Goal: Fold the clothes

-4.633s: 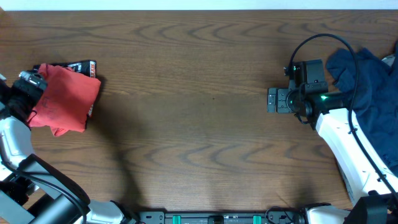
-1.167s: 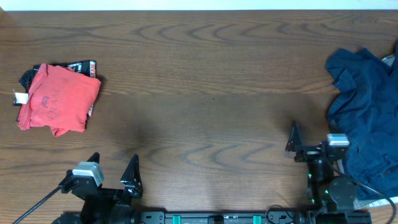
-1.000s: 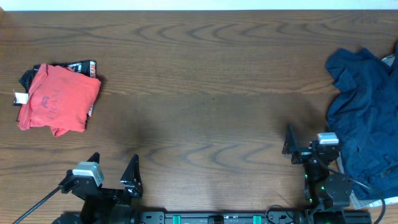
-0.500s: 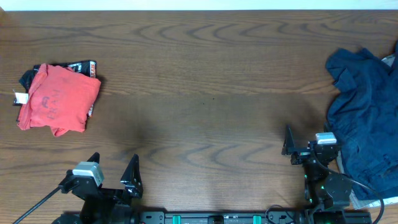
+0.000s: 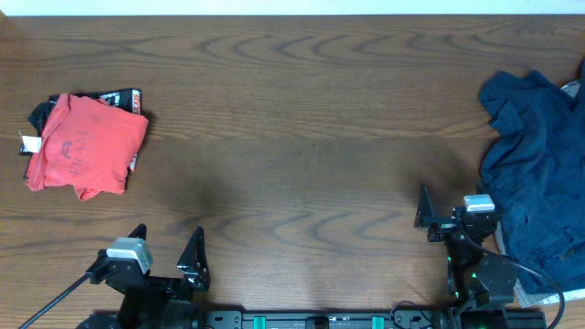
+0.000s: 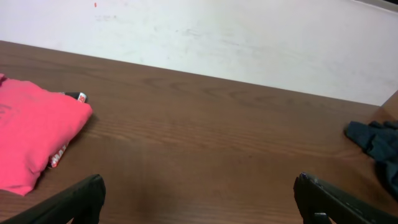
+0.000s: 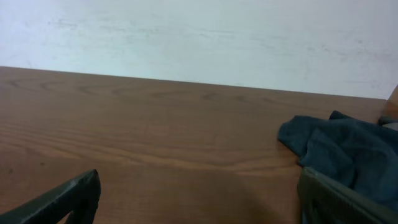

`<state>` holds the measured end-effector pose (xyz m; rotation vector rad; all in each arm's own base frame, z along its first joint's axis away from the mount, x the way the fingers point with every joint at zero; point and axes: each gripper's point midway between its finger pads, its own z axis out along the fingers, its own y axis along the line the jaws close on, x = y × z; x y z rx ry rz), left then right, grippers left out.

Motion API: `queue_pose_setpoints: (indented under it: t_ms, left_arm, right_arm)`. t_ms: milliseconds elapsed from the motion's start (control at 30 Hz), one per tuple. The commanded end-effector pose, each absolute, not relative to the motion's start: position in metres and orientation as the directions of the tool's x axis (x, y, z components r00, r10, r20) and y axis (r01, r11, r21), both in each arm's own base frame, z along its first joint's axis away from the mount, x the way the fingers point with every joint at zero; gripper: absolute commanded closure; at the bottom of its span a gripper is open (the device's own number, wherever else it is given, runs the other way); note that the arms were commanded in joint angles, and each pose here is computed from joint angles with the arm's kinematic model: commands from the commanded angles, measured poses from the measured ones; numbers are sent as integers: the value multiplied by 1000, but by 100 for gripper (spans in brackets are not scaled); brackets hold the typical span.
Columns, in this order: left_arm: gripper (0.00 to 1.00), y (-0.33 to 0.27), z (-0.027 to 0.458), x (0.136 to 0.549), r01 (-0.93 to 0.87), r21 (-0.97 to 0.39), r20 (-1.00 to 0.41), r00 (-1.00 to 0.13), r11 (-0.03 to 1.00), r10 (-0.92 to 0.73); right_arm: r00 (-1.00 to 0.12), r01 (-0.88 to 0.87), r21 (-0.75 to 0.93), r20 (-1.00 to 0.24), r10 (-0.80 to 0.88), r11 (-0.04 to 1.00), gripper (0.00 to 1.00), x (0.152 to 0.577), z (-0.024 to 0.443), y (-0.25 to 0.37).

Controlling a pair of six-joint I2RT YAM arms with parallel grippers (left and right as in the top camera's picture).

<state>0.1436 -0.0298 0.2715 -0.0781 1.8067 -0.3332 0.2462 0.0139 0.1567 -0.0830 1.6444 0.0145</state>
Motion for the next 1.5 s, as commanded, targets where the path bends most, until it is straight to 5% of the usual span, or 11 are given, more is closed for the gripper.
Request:
queue_pose_setpoints:
  t_ms: [0, 433, 700, 1033, 1467]
  left_arm:
    - [2, -29, 272, 144, 117, -277, -936, -259, 954, -240]
    - [2, -17, 257, 146, 53, -219, -941, -276, 974, -196]
    - [2, 3, 171, 181, -99, -165, -903, -385, 981, -191]
    - [2, 4, 139, 241, -75, -175, -969, -162, 982, -186]
    - [2, 8, 139, 244, -93, -156, -977, -132, 983, -167]
  right_arm:
    - [-72, -70, -57, -995, -62, 996, 1, 246, 156, 14]
    - [-72, -70, -57, -995, -62, 996, 1, 246, 156, 14]
    - [-73, -70, -57, -995, -62, 996, 1, 246, 156, 14]
    - [-72, -70, -57, -995, -62, 996, 1, 246, 156, 14]
    - [-72, -70, -57, -995, -62, 996, 1, 246, 156, 14]
